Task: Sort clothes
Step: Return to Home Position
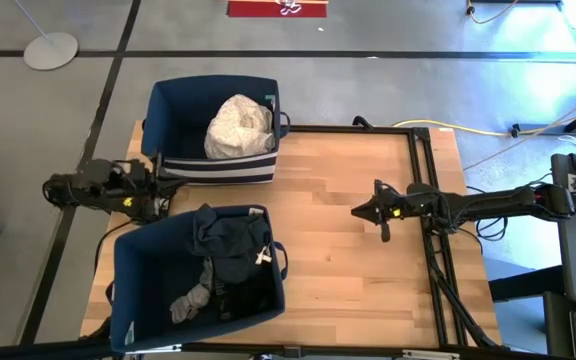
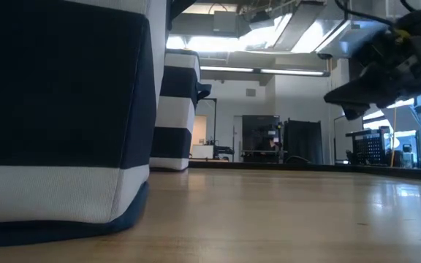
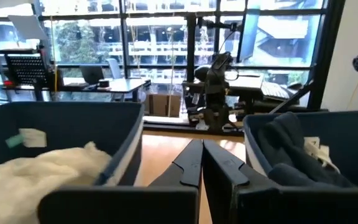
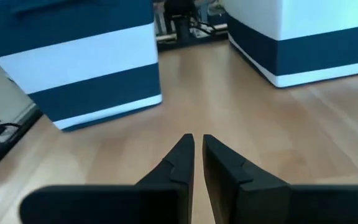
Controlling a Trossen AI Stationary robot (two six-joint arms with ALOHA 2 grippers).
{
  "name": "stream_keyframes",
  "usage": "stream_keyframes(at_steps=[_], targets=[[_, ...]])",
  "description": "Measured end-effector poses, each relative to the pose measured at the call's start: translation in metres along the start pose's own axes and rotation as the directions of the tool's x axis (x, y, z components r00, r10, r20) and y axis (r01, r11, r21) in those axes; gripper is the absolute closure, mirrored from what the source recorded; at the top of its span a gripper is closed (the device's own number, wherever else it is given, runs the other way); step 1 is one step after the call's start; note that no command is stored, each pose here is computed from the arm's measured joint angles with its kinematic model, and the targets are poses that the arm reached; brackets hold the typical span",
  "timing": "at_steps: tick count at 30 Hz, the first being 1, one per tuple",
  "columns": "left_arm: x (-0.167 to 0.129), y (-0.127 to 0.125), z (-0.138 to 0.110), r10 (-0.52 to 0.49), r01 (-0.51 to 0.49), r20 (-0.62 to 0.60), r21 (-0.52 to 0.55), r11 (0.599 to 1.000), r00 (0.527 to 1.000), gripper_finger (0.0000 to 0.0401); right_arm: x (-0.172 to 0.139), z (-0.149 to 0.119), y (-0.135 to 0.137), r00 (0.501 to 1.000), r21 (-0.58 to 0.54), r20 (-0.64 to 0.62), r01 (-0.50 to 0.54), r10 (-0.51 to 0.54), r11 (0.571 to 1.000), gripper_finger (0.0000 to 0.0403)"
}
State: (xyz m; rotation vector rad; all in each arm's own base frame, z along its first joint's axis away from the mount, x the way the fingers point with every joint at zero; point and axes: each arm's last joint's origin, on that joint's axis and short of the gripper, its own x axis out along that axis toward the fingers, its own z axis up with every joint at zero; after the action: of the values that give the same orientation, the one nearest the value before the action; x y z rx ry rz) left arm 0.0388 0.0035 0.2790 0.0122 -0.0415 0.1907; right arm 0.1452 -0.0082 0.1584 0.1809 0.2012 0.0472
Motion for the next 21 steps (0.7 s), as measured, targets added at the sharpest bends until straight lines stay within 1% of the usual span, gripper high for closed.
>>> stream_keyframes(at_steps=[2, 4, 6, 8, 11, 16, 21], targets=[[0.006, -0.003, -0.007, -0.005, 0.005, 0.005, -0.004, 1.0, 1.0, 0.0398, -0.003, -0.008, -0.001, 1.0, 0.013, 0.027, -0.004, 0.003, 1.0, 0.0368], [0.01, -0.004, -0.013, -0.006, 0.006, -0.001, -0.002, 1.0, 1.0, 0.0395, -0.005, -0.01, -0.002, 0.999, 0.039, 0.032, 0.019, -0.02, 0.999, 0.0368], [0.011, -0.005, -0.016, -0.007, 0.007, -0.005, 0.0, 1.0, 1.0, 0.0394, -0.006, -0.015, -0.003, 0.999, 0.069, -0.013, 0.041, -0.04, 0.997, 0.0368], [0.012, -0.005, -0.018, -0.007, 0.007, -0.007, -0.006, 1.0, 1.0, 0.0395, -0.007, -0.017, -0.003, 0.998, 0.079, -0.032, 0.049, -0.047, 0.996, 0.0368], [0.012, -0.005, -0.018, -0.007, 0.007, -0.008, -0.014, 1.0, 1.0, 0.0399, -0.011, -0.017, -0.003, 0.998, 0.081, -0.035, 0.063, -0.06, 0.995, 0.0368], [0.012, -0.005, -0.018, -0.007, 0.007, -0.008, -0.011, 1.0, 1.0, 0.0398, -0.02, -0.016, -0.003, 0.991, 0.078, -0.012, 0.133, -0.133, 0.988, 0.0368], [0.012, -0.005, -0.018, -0.007, 0.006, -0.007, -0.007, 1.0, 1.0, 0.0395, -0.03, -0.012, -0.002, 0.988, 0.071, 0.041, 0.145, -0.148, 0.987, 0.0368]])
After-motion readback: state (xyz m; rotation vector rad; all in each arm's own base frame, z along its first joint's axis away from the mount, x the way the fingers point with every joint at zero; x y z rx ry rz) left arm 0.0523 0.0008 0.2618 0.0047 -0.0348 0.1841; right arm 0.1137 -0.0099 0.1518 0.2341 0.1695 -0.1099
